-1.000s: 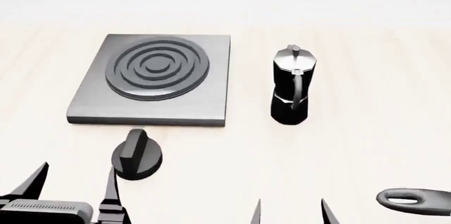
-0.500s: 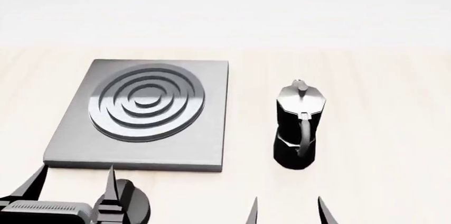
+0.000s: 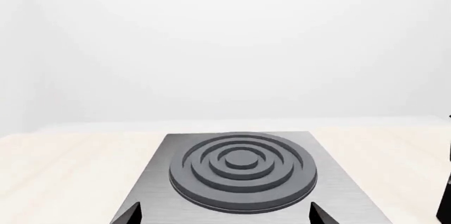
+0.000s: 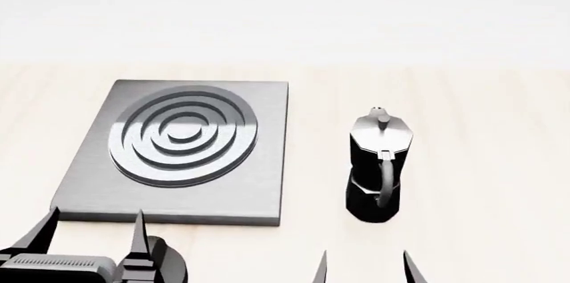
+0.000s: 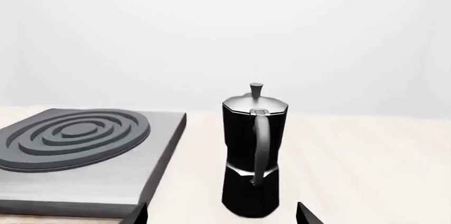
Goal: Put the moka pot on the stove.
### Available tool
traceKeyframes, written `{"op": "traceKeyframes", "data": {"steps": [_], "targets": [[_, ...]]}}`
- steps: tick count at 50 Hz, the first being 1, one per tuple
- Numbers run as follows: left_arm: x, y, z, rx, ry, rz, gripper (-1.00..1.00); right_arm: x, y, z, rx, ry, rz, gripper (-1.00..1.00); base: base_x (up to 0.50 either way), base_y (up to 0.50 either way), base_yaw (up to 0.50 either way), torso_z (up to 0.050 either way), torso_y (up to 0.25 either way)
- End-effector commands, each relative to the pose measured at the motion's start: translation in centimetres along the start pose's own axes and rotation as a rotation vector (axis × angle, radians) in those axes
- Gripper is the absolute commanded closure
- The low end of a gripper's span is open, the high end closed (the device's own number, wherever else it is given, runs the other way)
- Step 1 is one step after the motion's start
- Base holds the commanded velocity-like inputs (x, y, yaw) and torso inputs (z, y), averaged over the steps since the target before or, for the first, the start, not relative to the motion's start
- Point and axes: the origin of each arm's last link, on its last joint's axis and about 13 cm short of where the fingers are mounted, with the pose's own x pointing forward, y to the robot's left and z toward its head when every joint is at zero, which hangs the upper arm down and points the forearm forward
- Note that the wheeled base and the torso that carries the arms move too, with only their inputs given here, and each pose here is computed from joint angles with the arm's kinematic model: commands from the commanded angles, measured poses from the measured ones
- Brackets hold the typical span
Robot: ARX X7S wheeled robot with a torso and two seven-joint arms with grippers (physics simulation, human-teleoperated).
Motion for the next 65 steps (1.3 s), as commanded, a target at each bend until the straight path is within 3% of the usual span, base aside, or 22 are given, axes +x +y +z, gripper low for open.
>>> {"op": "traceKeyframes", "data": {"steps": [1, 12, 21, 65], "targets": [[0.0, 0.0, 0.0, 0.001, 0.000, 0.002, -1.00, 0.0, -0.1, -0.2, -0.002, 0.009, -0.007, -1.00, 0.00, 0.00, 0.00, 0.000, 0.000], [0.0, 0.0, 0.0, 0.002, 0.002, -0.001, -1.00, 0.0, -0.1, 0.4, 0.019, -0.023, -0.003, -1.00, 0.00, 0.00, 0.00, 0.000, 0.000], [0.0, 0.0, 0.0, 0.003, 0.004, -0.001, -1.00, 0.0, 0.2, 0.9, -0.016, -0.038, 0.015, -1.00, 0.00, 0.07, 0.00, 0.000, 0.000], [0.1, 0.0, -0.3, 0.006, 0.007, 0.000, -1.00, -0.3, -0.1, 0.8, 0.002, -0.034, 0.007, -1.00, 0.00, 0.31, 0.00, 0.000, 0.000]]}}
